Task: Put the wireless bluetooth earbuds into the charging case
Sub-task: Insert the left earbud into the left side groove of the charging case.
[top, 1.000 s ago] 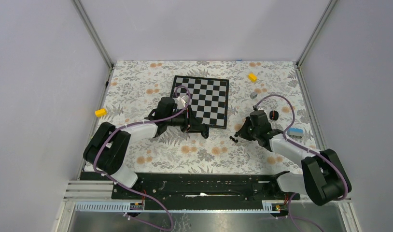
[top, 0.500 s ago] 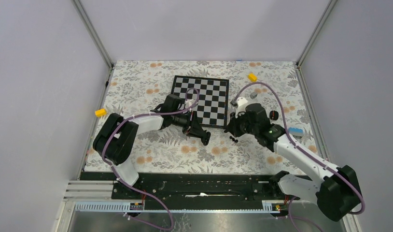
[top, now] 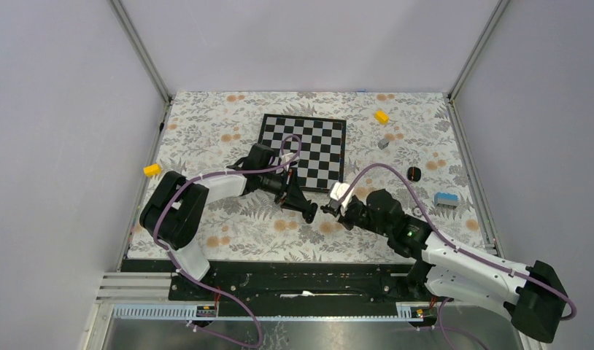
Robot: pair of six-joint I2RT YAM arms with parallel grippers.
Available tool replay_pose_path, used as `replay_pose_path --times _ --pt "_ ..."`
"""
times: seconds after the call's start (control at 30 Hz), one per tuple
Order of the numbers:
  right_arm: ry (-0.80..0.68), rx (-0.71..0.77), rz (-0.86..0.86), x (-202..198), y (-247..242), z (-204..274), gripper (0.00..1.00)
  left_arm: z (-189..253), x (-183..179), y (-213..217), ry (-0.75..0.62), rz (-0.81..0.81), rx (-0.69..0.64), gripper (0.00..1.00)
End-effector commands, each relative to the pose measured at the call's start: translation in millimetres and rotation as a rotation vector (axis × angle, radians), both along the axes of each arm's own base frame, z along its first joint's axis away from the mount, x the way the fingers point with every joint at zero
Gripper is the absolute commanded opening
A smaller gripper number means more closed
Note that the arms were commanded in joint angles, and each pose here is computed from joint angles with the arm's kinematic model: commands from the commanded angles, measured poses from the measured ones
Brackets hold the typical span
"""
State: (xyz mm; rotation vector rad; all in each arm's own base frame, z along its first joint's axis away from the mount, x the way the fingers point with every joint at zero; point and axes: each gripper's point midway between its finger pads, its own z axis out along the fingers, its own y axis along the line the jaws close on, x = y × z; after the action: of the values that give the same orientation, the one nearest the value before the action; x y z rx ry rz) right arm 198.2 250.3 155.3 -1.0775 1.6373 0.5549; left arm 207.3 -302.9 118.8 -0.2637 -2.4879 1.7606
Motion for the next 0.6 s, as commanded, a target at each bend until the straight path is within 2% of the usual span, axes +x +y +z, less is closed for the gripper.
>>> replay_pose_path --times 0.0,0.2,0.37,0.57 --pt "-0.237 -0.009 0.112 -7.2 21.3 23.1 0.0 19.5 -2.9 -0.7 -0.018 -0.038 -0.046 0.0" --pt "-0.277 -0.02 0.171 -13.4 35.7 25.7 0.0 17.1 -3.9 0.0 0.003 -0.05 -0.036 0.0" --pt "-0.293 -0.074 0.262 -20.9 44.8 8.9 0.0 18.3 -2.4 -0.6 -0.002 -0.056 -0.03 0.0" --pt "-0.294 -0.061 0.306 -26.8 50.7 4.5 0.0 18.9 -2.8 -0.5 0.007 -0.064 -0.027 0.0"
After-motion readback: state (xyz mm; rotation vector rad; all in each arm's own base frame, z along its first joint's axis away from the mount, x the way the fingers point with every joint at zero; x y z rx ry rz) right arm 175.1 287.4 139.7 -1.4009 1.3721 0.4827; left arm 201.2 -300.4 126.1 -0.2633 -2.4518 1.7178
